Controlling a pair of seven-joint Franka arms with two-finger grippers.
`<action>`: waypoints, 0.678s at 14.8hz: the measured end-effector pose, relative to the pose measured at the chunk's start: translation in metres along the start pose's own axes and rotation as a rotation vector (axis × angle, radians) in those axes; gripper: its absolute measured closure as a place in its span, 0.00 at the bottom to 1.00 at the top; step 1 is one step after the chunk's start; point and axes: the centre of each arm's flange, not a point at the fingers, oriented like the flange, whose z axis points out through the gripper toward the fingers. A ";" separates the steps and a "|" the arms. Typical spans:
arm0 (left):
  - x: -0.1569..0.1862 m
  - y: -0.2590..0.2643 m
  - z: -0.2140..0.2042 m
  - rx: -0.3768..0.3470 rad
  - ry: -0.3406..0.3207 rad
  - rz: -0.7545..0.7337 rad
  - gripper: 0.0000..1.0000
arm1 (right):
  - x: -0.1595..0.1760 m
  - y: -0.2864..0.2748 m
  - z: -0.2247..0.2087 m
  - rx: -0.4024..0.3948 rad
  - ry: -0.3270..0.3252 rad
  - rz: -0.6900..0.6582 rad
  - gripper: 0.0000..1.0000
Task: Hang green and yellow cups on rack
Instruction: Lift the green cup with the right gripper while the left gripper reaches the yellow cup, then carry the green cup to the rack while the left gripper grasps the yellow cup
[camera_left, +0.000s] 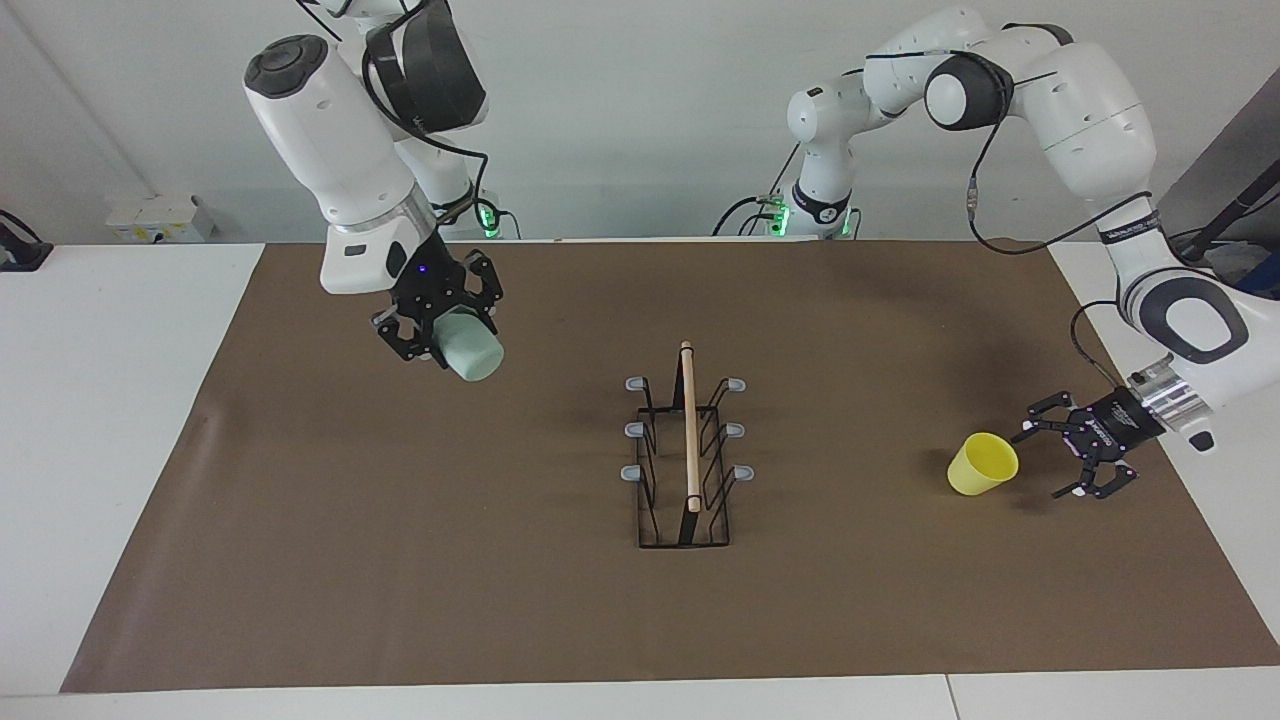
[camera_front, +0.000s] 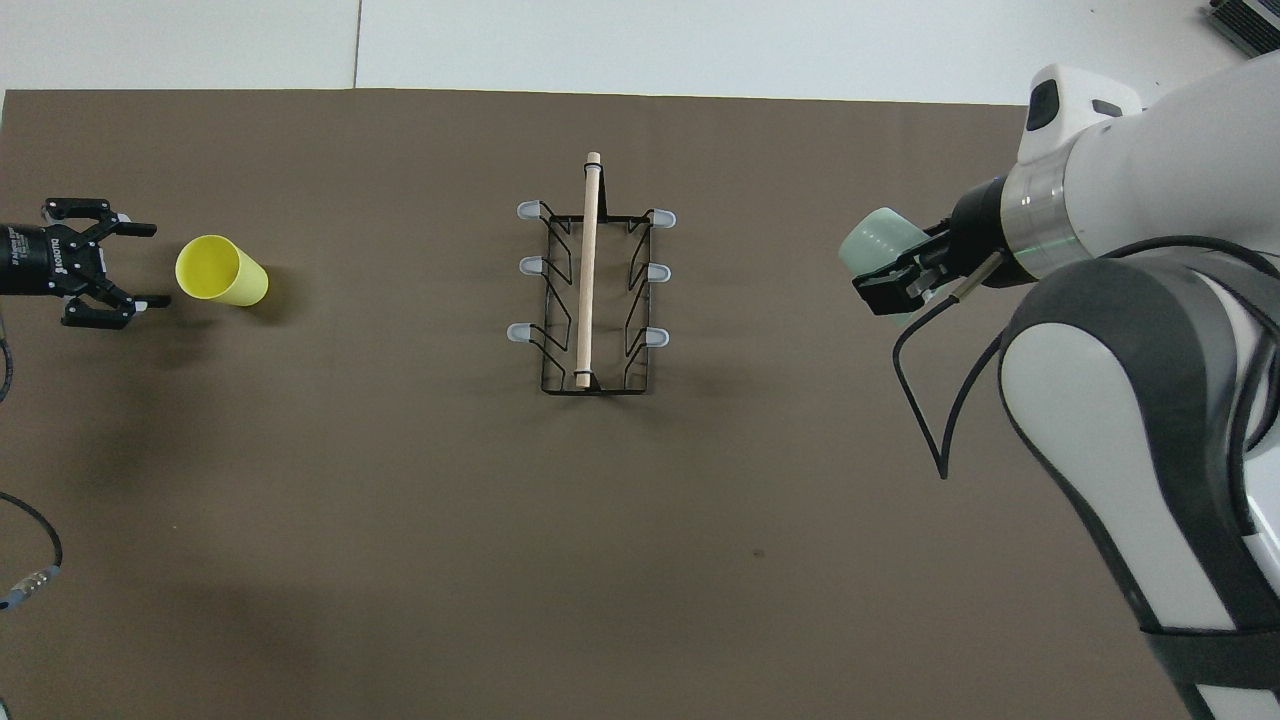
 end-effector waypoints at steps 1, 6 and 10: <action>0.001 -0.004 0.001 -0.001 -0.002 -0.010 0.00 | 0.002 -0.001 0.000 0.026 0.045 0.023 0.30; 0.003 -0.012 0.007 -0.042 -0.032 -0.074 0.00 | -0.011 -0.009 0.019 0.164 0.347 0.219 0.30; 0.012 -0.009 0.013 -0.123 -0.022 -0.183 0.00 | -0.040 -0.050 0.057 0.224 0.592 0.353 0.30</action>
